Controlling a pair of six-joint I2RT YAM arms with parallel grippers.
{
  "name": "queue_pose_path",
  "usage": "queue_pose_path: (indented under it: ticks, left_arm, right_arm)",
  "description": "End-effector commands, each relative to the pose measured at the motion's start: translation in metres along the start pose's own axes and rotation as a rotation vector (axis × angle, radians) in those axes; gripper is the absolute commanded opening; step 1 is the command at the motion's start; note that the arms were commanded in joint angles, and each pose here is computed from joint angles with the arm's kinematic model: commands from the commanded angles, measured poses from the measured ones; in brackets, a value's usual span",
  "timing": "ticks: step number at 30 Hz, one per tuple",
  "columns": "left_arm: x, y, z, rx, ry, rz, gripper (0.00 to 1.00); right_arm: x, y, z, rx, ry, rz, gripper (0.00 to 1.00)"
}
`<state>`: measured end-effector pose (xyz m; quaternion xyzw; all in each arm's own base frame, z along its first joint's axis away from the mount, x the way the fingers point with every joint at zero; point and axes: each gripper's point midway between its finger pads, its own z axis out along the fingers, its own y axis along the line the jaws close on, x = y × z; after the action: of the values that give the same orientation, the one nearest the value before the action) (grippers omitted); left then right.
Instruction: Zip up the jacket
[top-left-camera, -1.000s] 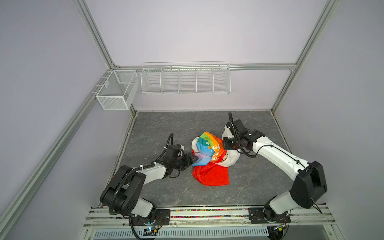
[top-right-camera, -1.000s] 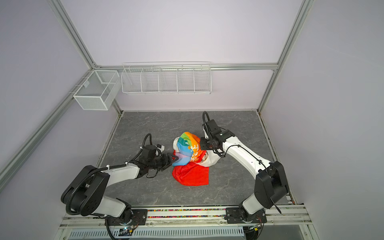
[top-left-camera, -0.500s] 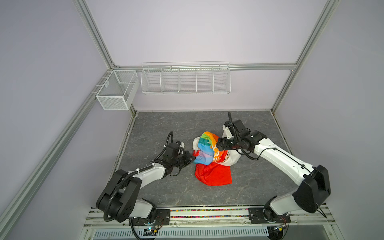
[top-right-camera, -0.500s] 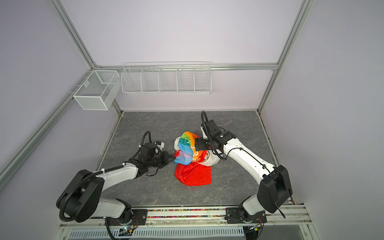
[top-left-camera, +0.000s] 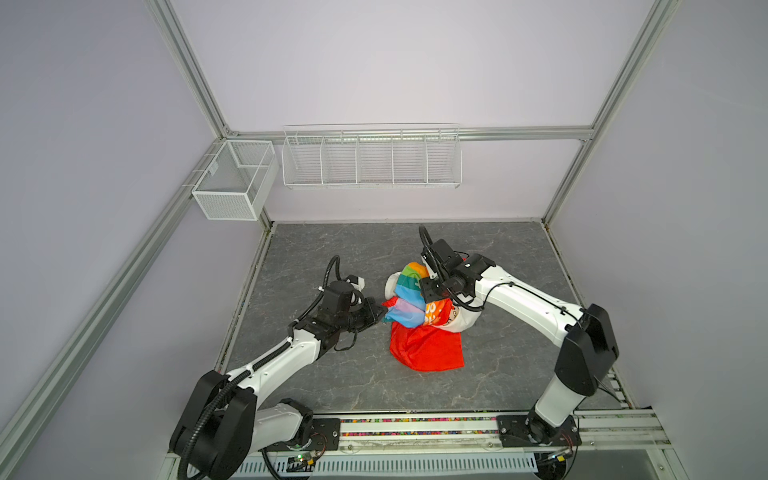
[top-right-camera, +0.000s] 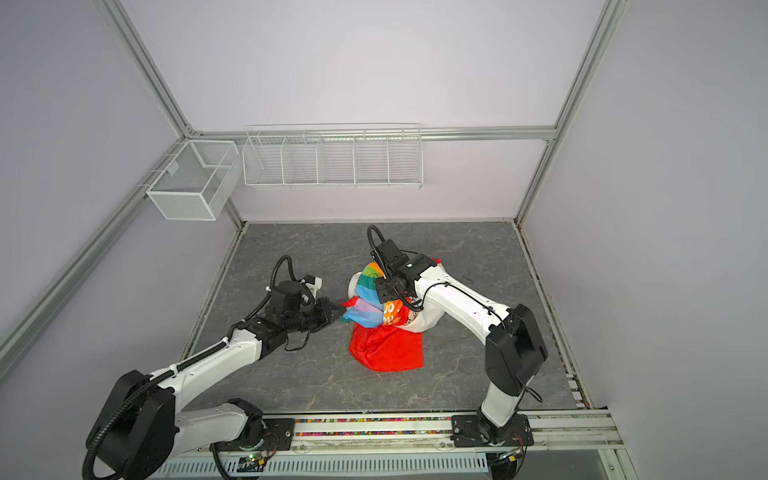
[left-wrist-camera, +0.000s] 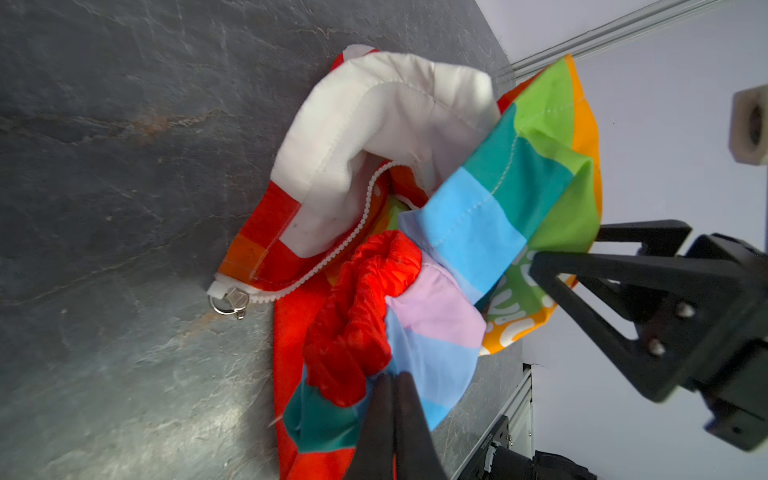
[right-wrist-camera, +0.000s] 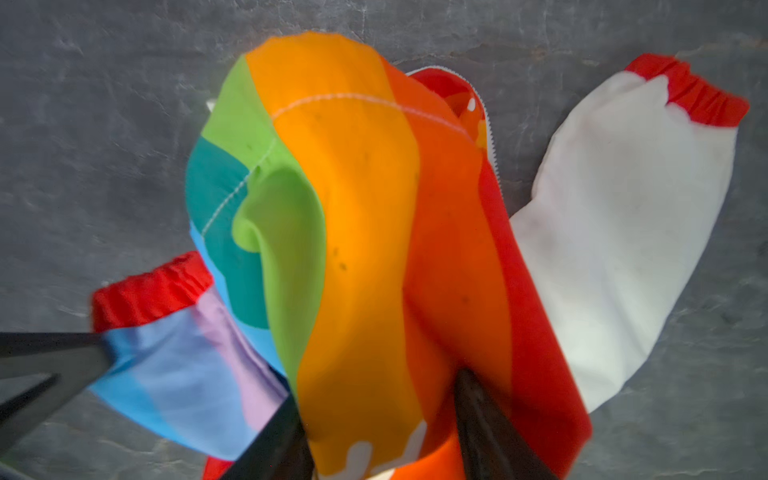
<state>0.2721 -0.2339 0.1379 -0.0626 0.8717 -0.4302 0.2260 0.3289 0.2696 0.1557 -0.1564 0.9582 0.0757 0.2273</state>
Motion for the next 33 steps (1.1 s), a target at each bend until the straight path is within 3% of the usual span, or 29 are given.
queue_pose_path:
  ticks: [1, 4, 8, 20, 33]
  left_arm:
    - [-0.01, -0.011, -0.012, -0.022, -0.032, 0.046, 0.0]
    - [-0.016, -0.014, -0.021, -0.047, -0.06, 0.067, 0.0]
    - [-0.029, -0.023, -0.041, -0.048, -0.123, 0.103, 0.0]
    - [-0.071, -0.057, -0.11, -0.054, -0.274, 0.182, 0.0]
    - [-0.087, -0.064, -0.143, -0.186, -0.33, 0.258, 0.0]
  right_arm:
    - [-0.013, -0.012, -0.014, 0.043, -0.028, 0.02, 0.32]
    - [-0.023, -0.019, -0.028, 0.024, -0.061, 0.049, 0.19]
    - [-0.035, -0.029, -0.054, -0.029, -0.116, 0.088, 0.1]
    - [-0.06, -0.044, -0.122, -0.174, -0.234, 0.15, 0.07]
    - [-0.084, -0.087, -0.137, -0.188, -0.29, 0.256, 0.06]
